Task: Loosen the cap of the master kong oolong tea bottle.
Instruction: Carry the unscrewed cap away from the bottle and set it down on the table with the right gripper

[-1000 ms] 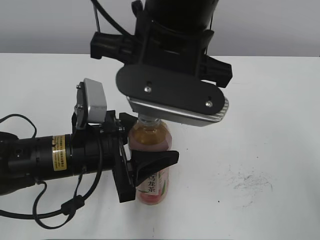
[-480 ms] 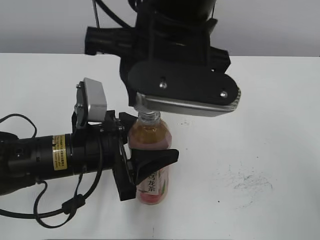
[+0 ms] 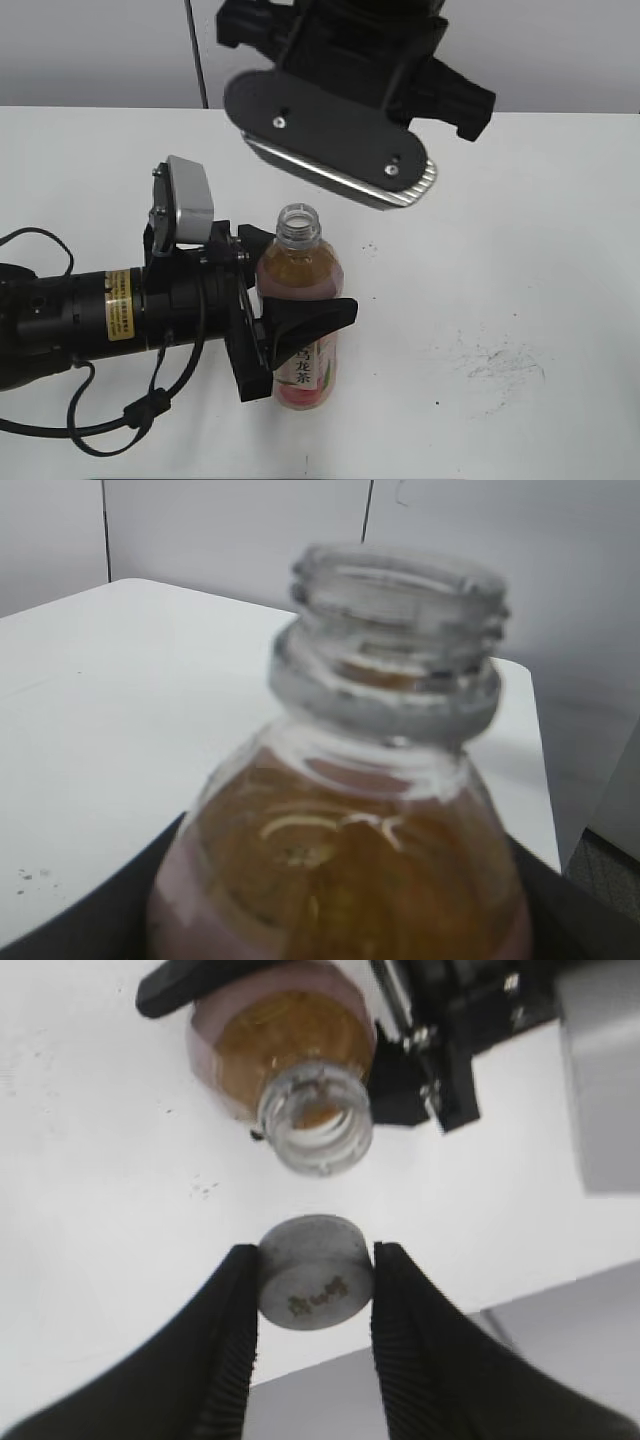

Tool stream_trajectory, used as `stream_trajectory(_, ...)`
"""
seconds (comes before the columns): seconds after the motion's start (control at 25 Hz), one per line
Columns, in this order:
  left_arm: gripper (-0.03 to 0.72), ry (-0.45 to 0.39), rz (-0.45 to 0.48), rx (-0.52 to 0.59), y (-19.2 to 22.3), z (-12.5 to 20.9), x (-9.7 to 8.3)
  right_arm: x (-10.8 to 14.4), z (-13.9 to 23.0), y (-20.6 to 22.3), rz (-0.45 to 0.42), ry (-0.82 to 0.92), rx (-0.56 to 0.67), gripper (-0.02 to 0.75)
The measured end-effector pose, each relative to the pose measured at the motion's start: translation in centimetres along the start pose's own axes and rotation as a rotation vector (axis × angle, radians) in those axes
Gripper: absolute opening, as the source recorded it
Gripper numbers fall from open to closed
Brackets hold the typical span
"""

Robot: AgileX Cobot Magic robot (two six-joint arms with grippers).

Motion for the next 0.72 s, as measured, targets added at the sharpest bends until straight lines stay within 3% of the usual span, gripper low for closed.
stream_trajectory(0.2, 0.445, 0.000, 0.000, 0.000, 0.0, 0.0, 0.0, 3.2, 1.7, 2.1, -0.102, 0.329, 0.021, 0.263)
stream_trajectory(0.44, 0.445, -0.001, 0.000, 0.000, 0.0, 0.0, 0.0, 9.0, 0.3, 7.7, -0.317, 0.478, -0.134, 0.263)
stream_trajectory(0.6, 0.445, -0.001, 0.000, 0.000, 0.0, 0.0, 0.0, 11.2, -1.2, 11.4, -0.456, 0.574, -0.194, 0.263)
stream_trajectory(0.72, 0.445, -0.001, 0.000, 0.000, 0.0, 0.0, 0.0, 11.9, -1.2, 13.3, -0.513, 0.684, -0.199, 0.263)
Point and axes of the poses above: a point on each arm's last joint axis where the gripper is mounted, y pointing out along that axis toward the gripper, x along the wrist's bending axis when the last joint is at zero, z = x × y, the point moved 3 cm from there along y, pointing out along that axis toward the gripper, and after that the axes turned 2 degrees about -y, right-handed, at the moved point
